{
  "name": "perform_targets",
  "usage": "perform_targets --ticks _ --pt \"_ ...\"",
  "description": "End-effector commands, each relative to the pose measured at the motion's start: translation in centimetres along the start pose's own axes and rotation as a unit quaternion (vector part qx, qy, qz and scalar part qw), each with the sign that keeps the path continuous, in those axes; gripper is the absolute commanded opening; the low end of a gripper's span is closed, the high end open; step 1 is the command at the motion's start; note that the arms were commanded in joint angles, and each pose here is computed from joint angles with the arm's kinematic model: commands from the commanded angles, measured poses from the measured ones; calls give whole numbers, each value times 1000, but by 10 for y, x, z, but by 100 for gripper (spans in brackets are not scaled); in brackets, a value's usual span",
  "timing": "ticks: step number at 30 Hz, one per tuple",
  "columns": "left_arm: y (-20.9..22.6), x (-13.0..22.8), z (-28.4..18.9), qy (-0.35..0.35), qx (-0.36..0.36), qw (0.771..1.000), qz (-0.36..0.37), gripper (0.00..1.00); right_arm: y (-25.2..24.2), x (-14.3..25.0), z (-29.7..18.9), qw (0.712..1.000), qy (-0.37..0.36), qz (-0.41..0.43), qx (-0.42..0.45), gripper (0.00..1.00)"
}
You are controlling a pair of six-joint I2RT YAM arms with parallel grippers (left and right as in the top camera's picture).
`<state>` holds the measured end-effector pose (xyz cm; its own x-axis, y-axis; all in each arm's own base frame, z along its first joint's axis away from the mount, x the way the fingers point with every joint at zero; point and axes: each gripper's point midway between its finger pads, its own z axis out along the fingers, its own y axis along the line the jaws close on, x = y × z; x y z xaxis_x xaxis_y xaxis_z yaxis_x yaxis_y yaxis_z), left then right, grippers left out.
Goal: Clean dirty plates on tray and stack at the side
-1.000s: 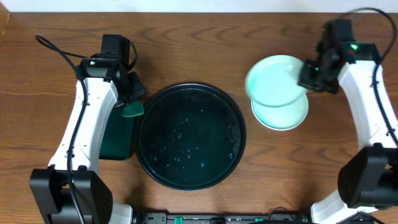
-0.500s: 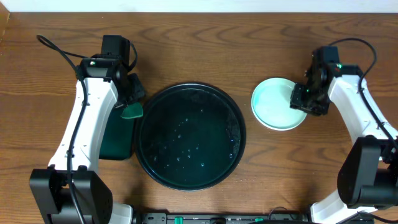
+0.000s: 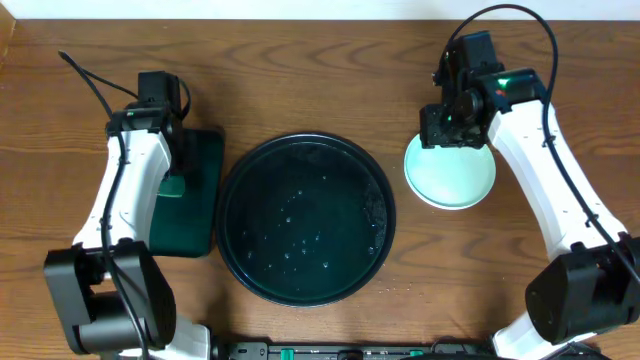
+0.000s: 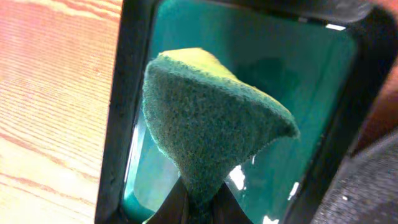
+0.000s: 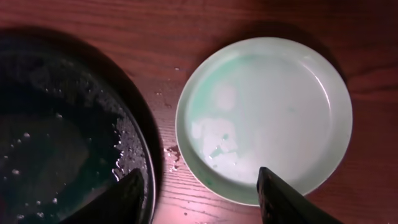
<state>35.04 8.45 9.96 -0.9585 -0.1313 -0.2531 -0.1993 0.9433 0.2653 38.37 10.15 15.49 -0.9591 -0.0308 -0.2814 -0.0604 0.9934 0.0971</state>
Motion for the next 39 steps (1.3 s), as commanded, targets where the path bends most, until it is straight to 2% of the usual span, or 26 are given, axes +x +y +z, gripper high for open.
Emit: perform_targets --ticks 1,2,4,6,7,8,9,11,13,14,16,18,19,20,23,26,27,30,32,34,36,37,39 --pt "17 9 30 38 -24 999 -1 7 -4 -4 -4 1000 -10 -9 16 55" --pt "18 15 42 57 -23 998 -3 7 -5 -3 -4 1000 -9 -9 17 55" --pt "17 20 51 73 -20 997 -1 22 -5 -4 -4 1000 -10 -9 16 55" --pt "15 20 49 73 -18 997 17 32 -4 -7 -4 1000 -17 -9 15 55" --pt "14 21 44 73 -17 997 36 41 -4 -8 -4 1000 -19 -9 15 55" --pt "14 20 37 71 -16 996 47 60 -4 -9 -4 1000 -21 -9 14 54" --pt "16 16 28 64 -16 997 45 65 -3 -10 -4 1000 -23 -9 14 55" --pt "23 -3 -21 8 -14 999 36 68 -3 -13 -5 999 -29 -10 13 68" --pt "20 -16 -86 -89 32 996 5 71 0 -22 -14 999 -45 -17 9 64" --pt "25 -16 -102 -113 31 993 -1 71 2 -27 -20 998 -54 -18 6 63" --pt "34 -14 -133 -159 30 987 -13 71 11 -48 -62 994 -104 -20 -14 63" --pt "37 -12 -146 -177 30 984 -18 72 18 -60 -104 988 -151 -23 -30 64" --pt "40 -11 -154 -188 30 981 -21 71 21 -63 -154 979 -199 -25 -39 78" --pt "40 -11 -156 -191 29 981 -22 72 21 -61 -177 974 -223 -25 -43 99" --pt "40 -11 -155 -190 29 981 -21 72 20 -36 -259 948 -312 -29 -60 99" --pt "40 -11 -155 -190 29 981 -21 72 13 -9 -300 932 -356 -35 -60 99" --pt "40 -11 -155 -190 29 981 -21 72 3 1 -311 928 -368 -44 -31 99" --pt "40 -11 -155 -190 29 981 -21 72 -27 19 -321 926 -374 -28 43 99" --pt "40 -11 -155 -190 29 981 -21 72 -26 18 -315 928 -366 -45 51 99" --pt "40 -11 -155 -190 30 981 -21 72 -31 7 -284 936 -343 -50 64 99" --pt "40 -11 -155 -190 29 981 -21 72 -34 -6 -256 927 -364 -69 62 99" --pt "40 -11 -155 -190 30 981 -21 72 -29 -6 -232 914 -393 -100 30 99" --pt "40 -11 -155 -190 30 981 -21 72 -42 12 -196 901 -424 -92 20 99"
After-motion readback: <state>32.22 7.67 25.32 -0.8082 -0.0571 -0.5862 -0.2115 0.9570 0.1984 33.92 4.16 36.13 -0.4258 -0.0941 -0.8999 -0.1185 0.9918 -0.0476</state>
